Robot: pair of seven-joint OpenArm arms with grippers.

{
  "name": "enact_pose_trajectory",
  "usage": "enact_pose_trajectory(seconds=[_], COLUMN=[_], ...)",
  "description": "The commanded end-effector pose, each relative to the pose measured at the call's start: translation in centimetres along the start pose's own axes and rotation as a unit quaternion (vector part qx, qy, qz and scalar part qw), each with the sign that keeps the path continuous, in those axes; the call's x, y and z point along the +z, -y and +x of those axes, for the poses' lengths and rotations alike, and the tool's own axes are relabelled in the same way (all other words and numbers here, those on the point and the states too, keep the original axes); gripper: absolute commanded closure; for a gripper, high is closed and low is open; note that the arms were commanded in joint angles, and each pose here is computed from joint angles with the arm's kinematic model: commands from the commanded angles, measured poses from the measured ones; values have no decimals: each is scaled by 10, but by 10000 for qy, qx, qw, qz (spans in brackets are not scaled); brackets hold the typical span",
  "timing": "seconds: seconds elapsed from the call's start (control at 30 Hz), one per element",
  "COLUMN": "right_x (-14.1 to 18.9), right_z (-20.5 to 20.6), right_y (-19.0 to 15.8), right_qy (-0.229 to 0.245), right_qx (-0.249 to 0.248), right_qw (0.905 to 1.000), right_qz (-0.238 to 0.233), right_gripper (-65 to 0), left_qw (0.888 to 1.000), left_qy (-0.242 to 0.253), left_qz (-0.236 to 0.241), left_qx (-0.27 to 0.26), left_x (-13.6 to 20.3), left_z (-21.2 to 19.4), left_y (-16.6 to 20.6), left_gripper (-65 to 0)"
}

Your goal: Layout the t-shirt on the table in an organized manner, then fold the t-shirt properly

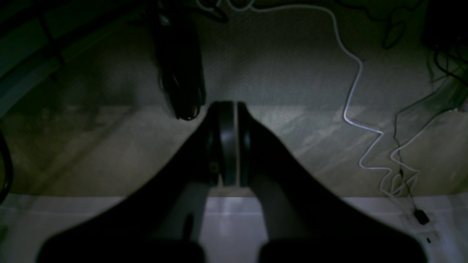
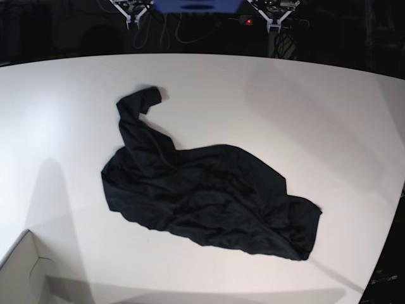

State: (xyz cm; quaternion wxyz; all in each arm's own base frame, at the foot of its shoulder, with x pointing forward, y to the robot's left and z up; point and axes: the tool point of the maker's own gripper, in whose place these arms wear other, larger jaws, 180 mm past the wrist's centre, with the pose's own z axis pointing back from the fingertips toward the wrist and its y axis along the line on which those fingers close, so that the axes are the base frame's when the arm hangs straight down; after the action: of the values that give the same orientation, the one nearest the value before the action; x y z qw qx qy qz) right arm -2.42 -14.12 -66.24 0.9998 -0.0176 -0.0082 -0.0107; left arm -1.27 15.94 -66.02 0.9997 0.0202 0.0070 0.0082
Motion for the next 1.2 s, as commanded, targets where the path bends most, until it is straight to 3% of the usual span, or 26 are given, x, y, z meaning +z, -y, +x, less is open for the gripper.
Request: enact_pose_trajectory(seconds=[0.0, 0.7, 0.9, 1.17], right_x=[0, 0, 11, 75], right_z=[-2, -1, -6, -20], right_y=[1, 1, 13, 35], right_qy=[9, 25, 403, 1344], right_qx=[-27, -27, 15, 204], right_qw=[10000, 10000, 9992, 9905], right_qz=[27, 27, -60, -197], right_gripper=[0, 0, 0, 0], left_qw=[10000, 10000, 9999, 9913], left_qy=[-30, 0, 25, 1287], left_qz=[55, 54, 132, 67], left_qx=[40, 40, -16, -279], left_x=[0, 0, 6, 66], left_z=[-2, 0, -26, -9], left_y=[-3, -3, -18, -32], left_gripper=[0, 0, 0, 0])
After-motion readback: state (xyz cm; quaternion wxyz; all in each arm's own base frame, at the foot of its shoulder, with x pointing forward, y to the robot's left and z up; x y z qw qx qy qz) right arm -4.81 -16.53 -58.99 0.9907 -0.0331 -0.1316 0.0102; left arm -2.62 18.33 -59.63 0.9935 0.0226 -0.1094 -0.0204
